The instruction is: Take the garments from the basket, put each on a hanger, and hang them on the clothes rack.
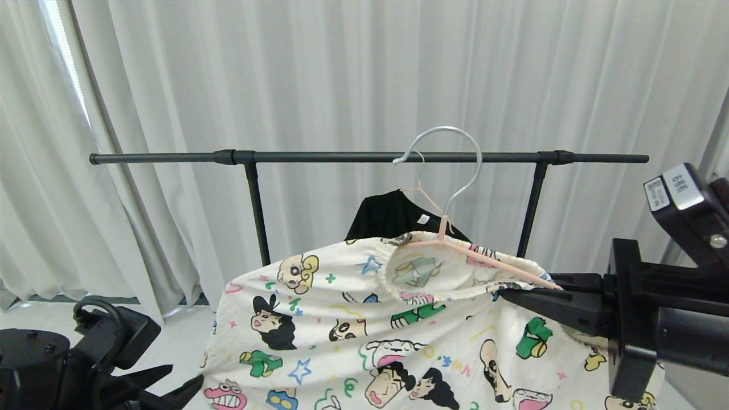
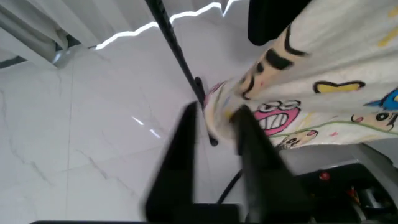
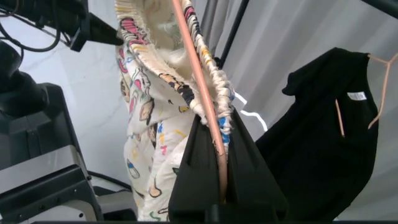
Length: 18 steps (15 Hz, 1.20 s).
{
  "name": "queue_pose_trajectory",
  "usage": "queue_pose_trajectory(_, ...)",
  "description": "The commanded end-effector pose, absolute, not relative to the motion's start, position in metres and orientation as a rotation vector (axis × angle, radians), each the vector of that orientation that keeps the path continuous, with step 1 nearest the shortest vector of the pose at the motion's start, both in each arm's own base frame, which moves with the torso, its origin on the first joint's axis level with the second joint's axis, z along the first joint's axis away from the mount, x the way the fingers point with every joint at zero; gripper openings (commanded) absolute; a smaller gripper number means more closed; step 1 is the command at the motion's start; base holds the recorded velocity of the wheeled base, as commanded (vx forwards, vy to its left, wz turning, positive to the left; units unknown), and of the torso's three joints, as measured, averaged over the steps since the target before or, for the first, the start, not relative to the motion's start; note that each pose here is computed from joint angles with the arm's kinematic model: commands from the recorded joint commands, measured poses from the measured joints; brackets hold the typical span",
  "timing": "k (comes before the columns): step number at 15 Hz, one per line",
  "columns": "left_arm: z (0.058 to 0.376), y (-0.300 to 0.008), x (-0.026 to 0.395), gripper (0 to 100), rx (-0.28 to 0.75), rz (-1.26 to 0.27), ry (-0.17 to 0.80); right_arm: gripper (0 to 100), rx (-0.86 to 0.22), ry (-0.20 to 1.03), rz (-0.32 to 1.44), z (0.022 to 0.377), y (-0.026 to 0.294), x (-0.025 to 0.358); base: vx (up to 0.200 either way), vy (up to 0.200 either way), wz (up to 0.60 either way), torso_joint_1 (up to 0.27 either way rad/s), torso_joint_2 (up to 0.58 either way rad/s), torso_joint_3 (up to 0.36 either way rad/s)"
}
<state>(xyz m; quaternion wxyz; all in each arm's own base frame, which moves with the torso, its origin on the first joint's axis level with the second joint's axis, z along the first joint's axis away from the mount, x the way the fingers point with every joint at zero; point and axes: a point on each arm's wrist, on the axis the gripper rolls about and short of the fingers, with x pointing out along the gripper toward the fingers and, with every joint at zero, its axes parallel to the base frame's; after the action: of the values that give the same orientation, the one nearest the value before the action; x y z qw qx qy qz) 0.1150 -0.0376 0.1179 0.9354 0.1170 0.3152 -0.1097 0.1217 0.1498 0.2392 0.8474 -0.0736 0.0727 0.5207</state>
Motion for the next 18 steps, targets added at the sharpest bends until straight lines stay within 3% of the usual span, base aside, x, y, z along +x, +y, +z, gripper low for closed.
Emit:
queue_pose_trajectory(1, 0.125, -0.038, 0.112, 100, 0.225, -0.246, 0.598, 0, -0.157, 0.161, 1.081, 0.238, 0.148, 0.125, 0.000, 0.000, 0.00, 0.000, 0.00, 0.000)
queue_pose_trajectory(3, 0.137, -0.040, 0.108, 100, 0.184, -0.325, 0.494, 0, -0.156, 0.179, 1.021, 0.234, 0.140, 0.133, 0.000, 0.000, 0.00, 0.000, 0.00, 0.000)
queue_pose_trajectory(6, 0.144, -0.040, 0.109, 100, 0.169, -0.324, 0.417, 0, -0.157, 0.235, 0.902, 0.218, 0.115, 0.139, 0.000, 0.000, 0.00, 0.000, 0.00, 0.000)
queue_pose_trajectory(12, 0.142, -0.039, 0.112, 100, 0.192, -0.262, 0.428, 0, -0.136, 0.409, 0.625, 0.194, 0.046, 0.101, 0.000, 0.000, 0.00, 0.000, 0.00, 0.000)
queue_pose_trajectory(18, 0.138, -0.039, 0.117, 100, 0.219, -0.180, 0.458, 0, -0.104, 0.501, 0.320, 0.188, 0.011, 0.081, 0.000, 0.000, 0.00, 0.000, 0.00, 0.000)
